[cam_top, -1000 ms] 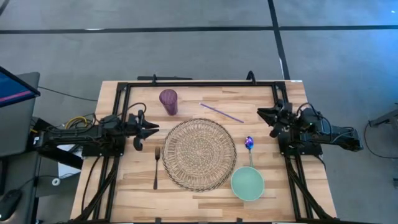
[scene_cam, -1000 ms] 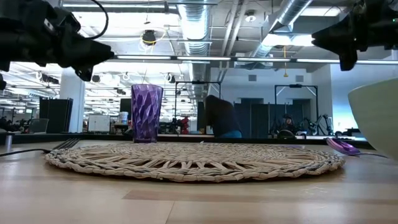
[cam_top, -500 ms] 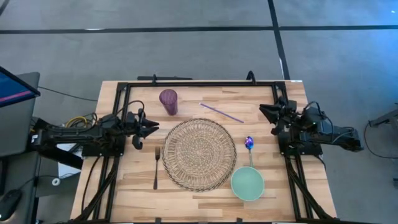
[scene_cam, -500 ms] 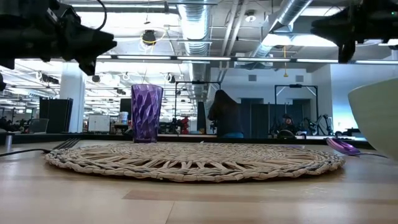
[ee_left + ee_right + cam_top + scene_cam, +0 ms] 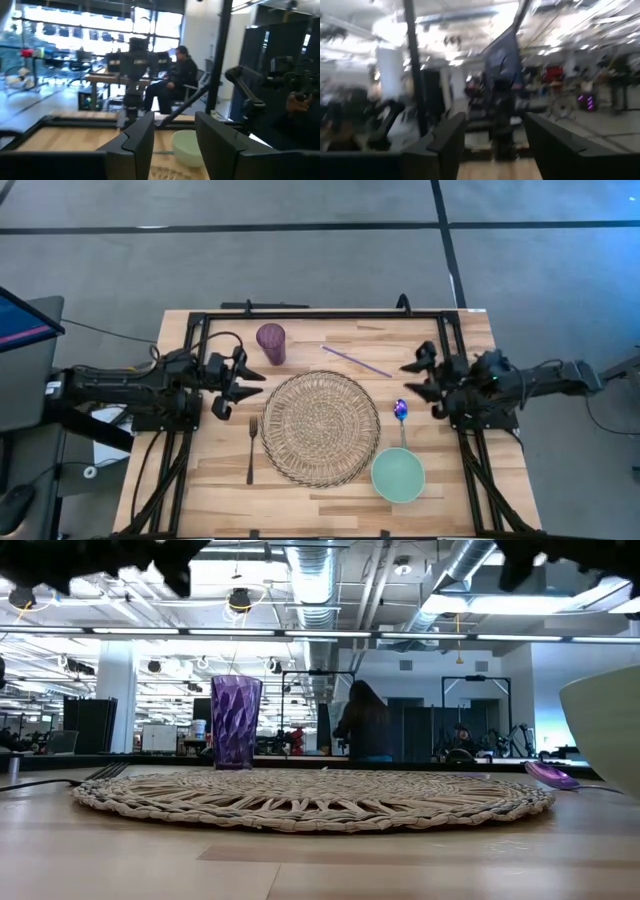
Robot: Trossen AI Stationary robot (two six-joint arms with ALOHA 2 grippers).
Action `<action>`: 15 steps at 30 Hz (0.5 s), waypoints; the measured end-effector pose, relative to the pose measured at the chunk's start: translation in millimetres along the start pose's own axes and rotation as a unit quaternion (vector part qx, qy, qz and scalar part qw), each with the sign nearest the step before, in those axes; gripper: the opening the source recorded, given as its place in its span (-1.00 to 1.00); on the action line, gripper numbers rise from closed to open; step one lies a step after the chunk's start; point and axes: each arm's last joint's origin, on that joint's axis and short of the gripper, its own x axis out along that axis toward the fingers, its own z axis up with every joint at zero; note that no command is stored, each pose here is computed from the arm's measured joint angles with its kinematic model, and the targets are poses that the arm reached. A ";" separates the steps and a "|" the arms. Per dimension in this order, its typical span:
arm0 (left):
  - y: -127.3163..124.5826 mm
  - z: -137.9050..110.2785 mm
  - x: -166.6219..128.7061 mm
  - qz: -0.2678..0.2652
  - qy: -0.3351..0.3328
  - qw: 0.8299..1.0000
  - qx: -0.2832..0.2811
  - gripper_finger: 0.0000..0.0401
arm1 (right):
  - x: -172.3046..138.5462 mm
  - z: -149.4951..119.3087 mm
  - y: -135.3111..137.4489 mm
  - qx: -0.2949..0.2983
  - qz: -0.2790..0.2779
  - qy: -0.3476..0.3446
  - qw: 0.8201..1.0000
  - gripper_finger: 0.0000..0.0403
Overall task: Pick & Place Utensil
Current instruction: Put the blue bowl on the brown mat
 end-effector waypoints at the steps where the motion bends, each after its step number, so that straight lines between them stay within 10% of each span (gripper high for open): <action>1: -0.5 2.9 3.9 -0.004 0.000 1.000 0.003 -0.26 | 7.5 1.6 3.6 -0.002 0.009 0.011 1.000 0.05; 7: -1.6 -3.8 19.4 -0.013 0.032 0.999 0.001 -0.24 | 45.4 23.5 32.6 0.012 0.028 0.164 0.986 0.09; 15: 0.0 -13.3 25.8 0.000 0.058 0.998 0.007 -0.26 | 74.6 -3.7 86.7 0.121 -0.079 0.462 0.875 0.03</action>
